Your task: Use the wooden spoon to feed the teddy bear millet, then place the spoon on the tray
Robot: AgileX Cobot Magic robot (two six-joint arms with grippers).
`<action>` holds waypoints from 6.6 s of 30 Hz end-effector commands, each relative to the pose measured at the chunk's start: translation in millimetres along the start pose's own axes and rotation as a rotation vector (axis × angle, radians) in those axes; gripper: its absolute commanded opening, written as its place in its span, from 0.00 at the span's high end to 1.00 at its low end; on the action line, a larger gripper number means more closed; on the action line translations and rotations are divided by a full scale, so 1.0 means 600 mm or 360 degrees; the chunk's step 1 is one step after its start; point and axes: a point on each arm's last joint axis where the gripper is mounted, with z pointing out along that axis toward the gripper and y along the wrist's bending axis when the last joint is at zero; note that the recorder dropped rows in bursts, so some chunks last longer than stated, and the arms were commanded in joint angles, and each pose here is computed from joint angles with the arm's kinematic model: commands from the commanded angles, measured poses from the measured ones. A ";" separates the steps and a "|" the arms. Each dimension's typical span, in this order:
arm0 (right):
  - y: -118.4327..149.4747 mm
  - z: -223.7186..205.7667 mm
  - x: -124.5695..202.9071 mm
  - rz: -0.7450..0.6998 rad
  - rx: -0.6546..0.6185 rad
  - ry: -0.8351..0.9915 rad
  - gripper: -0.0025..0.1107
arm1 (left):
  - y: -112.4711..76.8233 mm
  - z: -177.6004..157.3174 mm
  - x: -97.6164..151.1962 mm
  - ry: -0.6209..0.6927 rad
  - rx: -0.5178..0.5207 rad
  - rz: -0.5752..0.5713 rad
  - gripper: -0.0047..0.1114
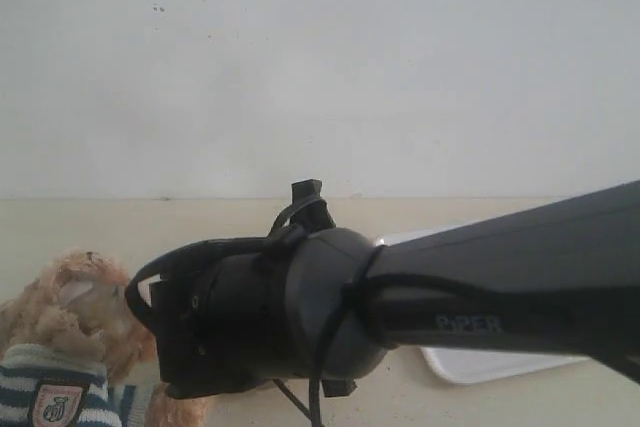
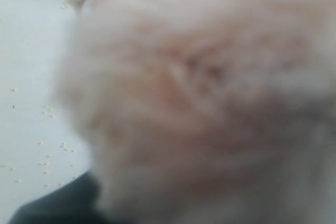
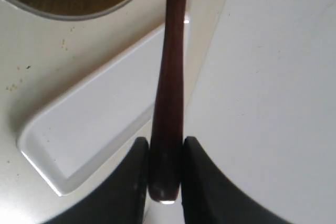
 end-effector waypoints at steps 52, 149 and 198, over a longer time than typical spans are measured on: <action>0.032 0.056 -0.004 0.0158 -0.0357 -0.0032 0.95 | -0.005 -0.001 0.000 -0.0016 0.0045 0.0003 0.93; -0.055 0.040 0.033 0.0836 -0.1280 -0.0157 0.95 | -0.005 -0.001 0.000 -0.0016 0.0045 0.0003 0.93; -0.055 -0.154 0.088 0.0677 -0.1269 -0.0560 0.95 | -0.005 -0.001 0.000 -0.0016 0.0045 0.0003 0.93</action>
